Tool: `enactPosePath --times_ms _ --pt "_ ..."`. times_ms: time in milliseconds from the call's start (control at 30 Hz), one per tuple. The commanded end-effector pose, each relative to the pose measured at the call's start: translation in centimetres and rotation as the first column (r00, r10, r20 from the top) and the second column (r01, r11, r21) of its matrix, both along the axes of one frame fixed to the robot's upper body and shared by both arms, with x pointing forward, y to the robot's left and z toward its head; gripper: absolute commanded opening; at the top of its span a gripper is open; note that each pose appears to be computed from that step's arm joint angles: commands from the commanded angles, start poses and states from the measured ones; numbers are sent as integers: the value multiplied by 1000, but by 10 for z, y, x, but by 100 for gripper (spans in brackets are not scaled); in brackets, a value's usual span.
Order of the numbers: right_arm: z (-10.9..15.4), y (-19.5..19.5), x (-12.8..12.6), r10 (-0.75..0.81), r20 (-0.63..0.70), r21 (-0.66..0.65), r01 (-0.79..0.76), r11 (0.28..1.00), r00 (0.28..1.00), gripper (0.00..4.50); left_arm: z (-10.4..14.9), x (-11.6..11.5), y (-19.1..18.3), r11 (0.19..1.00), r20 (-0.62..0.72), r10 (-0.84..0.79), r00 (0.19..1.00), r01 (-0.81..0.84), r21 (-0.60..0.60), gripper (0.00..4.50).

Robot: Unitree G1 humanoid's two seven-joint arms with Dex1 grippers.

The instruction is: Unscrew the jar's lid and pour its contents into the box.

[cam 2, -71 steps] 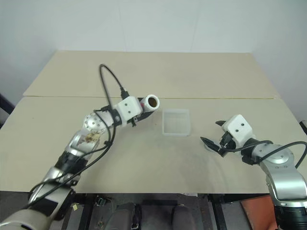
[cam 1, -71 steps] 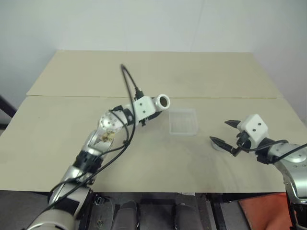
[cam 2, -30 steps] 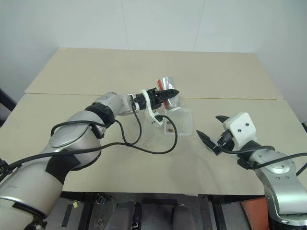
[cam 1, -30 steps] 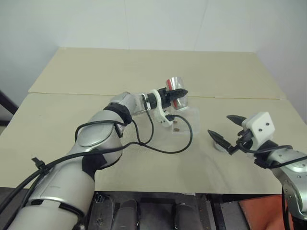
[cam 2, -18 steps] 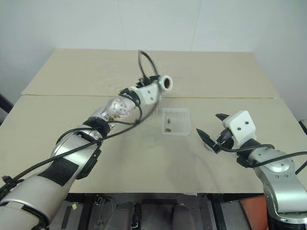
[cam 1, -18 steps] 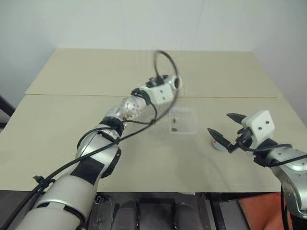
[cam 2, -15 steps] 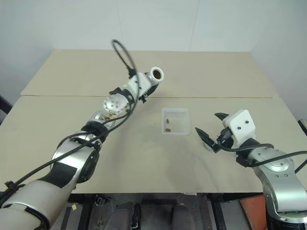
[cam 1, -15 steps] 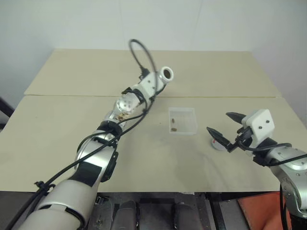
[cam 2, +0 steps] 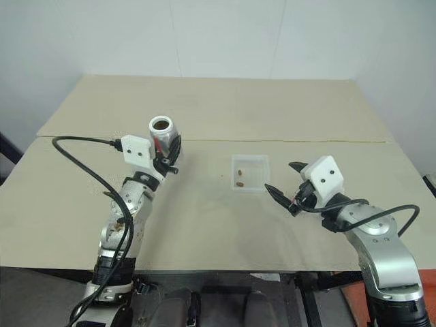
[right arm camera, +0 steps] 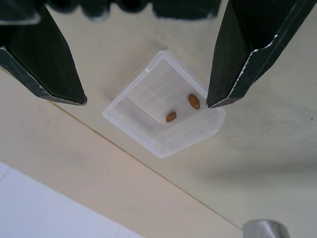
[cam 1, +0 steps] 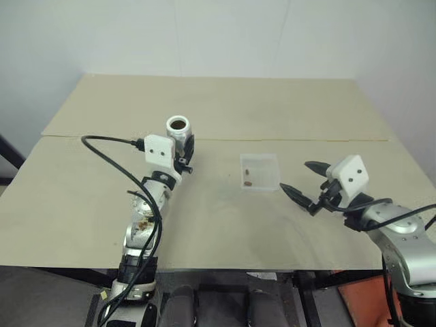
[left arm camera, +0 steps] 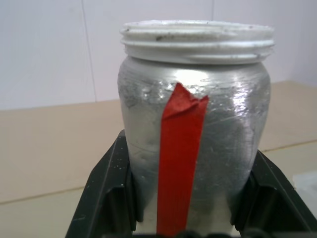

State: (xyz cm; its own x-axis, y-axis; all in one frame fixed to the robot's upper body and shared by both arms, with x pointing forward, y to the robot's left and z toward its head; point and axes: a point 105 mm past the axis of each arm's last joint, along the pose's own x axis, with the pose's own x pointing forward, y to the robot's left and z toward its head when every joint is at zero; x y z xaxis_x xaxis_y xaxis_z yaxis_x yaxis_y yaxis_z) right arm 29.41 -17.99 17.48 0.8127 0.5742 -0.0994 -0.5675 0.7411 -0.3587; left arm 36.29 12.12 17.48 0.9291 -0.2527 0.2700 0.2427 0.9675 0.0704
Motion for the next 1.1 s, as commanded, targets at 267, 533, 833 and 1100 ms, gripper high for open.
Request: enactPosePath --times_ms 267,533,833,1100 --pt "10 3 4 22 61 -24 -20 1000 998 447 -34 7 3 1000 -57 11 998 -9 28 193" --pt "10 1 1 19 60 -37 -16 999 998 447 -56 6 0 1000 -97 -7 995 9 22 193" --pt "10 2 3 18 66 -44 -15 999 998 447 -64 6 1 1000 -117 -1 993 3 15 193" --pt "10 2 4 20 70 -37 -17 999 997 450 -61 1 4 1000 -109 -24 994 22 -20 448"
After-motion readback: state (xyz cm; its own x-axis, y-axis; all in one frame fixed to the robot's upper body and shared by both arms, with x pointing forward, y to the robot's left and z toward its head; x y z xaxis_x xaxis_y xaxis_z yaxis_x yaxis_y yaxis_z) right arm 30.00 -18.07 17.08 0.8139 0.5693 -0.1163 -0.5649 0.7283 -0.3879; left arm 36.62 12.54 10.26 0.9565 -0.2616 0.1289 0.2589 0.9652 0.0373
